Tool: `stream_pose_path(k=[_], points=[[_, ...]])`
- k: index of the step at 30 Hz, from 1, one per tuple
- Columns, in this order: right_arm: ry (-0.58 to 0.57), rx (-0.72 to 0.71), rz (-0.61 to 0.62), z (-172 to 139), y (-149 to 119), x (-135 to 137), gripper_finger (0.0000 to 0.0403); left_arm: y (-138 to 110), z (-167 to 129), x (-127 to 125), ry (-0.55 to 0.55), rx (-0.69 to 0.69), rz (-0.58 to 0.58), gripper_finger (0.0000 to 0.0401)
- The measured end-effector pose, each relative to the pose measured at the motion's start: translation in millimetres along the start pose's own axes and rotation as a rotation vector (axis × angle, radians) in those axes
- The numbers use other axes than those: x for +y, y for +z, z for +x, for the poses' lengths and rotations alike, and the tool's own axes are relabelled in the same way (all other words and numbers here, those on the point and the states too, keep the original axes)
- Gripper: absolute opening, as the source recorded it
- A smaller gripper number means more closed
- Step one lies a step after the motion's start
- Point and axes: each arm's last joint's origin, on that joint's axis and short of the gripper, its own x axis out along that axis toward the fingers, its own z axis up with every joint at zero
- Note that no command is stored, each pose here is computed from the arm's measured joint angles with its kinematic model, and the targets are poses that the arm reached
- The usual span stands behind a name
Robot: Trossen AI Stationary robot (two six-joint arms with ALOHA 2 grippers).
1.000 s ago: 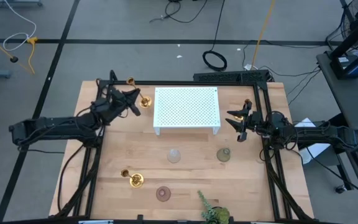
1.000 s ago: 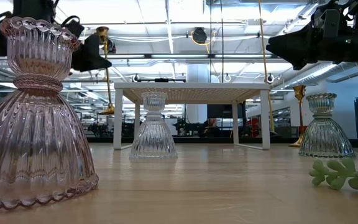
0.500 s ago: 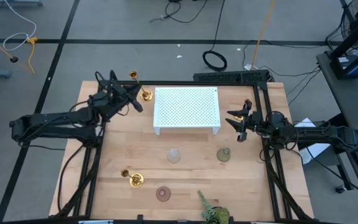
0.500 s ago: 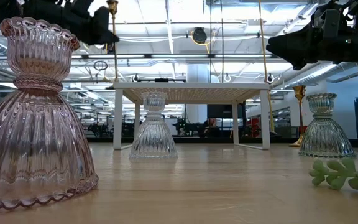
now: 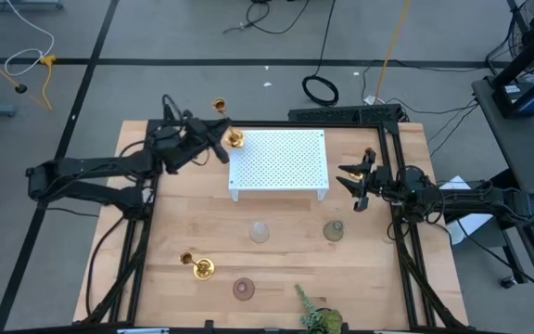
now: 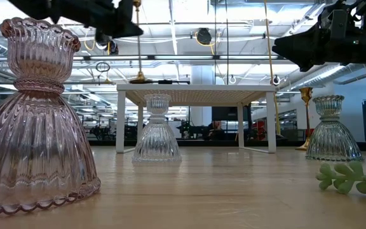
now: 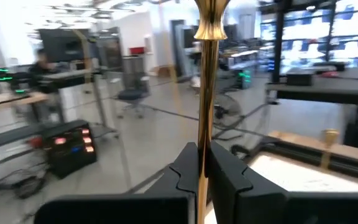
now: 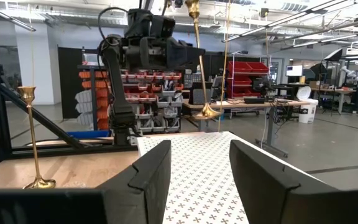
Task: Pick & Place candle stick holders
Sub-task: Put the top left gold candle holder on the shelf, then put the bottom gold candle holder on the shelf
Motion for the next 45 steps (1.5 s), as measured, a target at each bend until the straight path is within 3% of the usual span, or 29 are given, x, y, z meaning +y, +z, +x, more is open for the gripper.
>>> stream_pose_path(k=[9, 20, 32, 45], points=[[0.0, 0.02, 0.0, 0, -2, 0, 0.0155, -9, 32, 0, -0.008, 0.059, -0.057, 0.0014], [0.001, 0.027, 0.001, 0, -3, 0, 0.0155, -22, 38, 0, -0.011, 0.129, -0.069, 0.002], [0.001, 0.029, 0.001, 0, -3, 0, 0.0155, -25, 37, 0, -0.013, 0.161, -0.047, 0.0073], [0.001, 0.031, 0.045, 0, -3, 0, 0.0155, -21, 31, -2, -0.032, 0.161, -0.017, 0.0171]])
